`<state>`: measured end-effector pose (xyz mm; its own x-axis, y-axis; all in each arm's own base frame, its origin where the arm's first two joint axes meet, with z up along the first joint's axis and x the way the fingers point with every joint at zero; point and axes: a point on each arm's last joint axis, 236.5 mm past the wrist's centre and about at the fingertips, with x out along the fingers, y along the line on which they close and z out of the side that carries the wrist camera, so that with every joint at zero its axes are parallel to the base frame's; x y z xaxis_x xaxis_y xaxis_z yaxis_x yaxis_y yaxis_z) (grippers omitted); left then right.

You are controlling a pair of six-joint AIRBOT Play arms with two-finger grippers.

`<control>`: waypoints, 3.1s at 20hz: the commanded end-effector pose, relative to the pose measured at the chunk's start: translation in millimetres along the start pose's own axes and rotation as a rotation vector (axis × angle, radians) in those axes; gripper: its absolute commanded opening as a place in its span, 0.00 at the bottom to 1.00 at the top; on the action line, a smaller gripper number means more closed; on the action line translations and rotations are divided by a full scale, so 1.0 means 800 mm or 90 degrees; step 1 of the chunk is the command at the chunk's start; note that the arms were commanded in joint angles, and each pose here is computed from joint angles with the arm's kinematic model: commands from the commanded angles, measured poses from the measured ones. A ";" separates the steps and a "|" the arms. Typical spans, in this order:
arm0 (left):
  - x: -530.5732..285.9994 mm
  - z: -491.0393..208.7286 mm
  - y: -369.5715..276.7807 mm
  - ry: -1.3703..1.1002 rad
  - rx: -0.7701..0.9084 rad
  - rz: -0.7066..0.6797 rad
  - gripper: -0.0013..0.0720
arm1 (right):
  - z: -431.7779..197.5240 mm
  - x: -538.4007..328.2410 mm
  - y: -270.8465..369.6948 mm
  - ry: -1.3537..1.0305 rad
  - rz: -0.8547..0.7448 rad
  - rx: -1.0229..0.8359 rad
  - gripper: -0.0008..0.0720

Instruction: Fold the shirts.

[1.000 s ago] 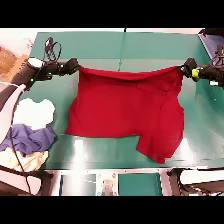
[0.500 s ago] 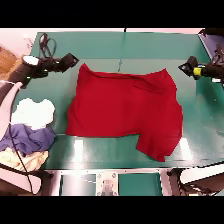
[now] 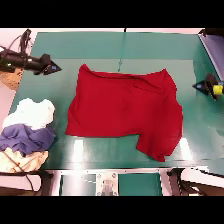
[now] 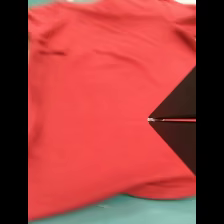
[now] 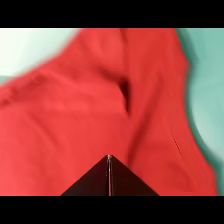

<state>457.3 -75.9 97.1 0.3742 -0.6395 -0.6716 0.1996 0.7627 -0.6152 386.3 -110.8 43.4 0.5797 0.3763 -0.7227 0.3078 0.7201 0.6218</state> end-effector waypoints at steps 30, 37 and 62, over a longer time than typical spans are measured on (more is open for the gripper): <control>0.109 -0.314 0.091 0.282 -0.150 -0.016 0.05 | -0.195 -0.055 -0.162 0.044 -0.233 0.222 0.46; 0.115 -0.293 0.104 0.240 -0.169 0.016 0.05 | -0.232 -0.037 -0.168 0.092 -0.193 0.249 0.50; 0.116 -0.290 0.100 0.235 -0.173 0.005 0.05 | -0.264 0.049 -0.131 0.229 -0.013 0.249 0.15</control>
<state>300.3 -94.1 -112.0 0.0281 -0.6518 -0.7578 -0.0671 0.7552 -0.6520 216.8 -59.9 -121.0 0.3066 0.5491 -0.7775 0.6314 0.4939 0.5978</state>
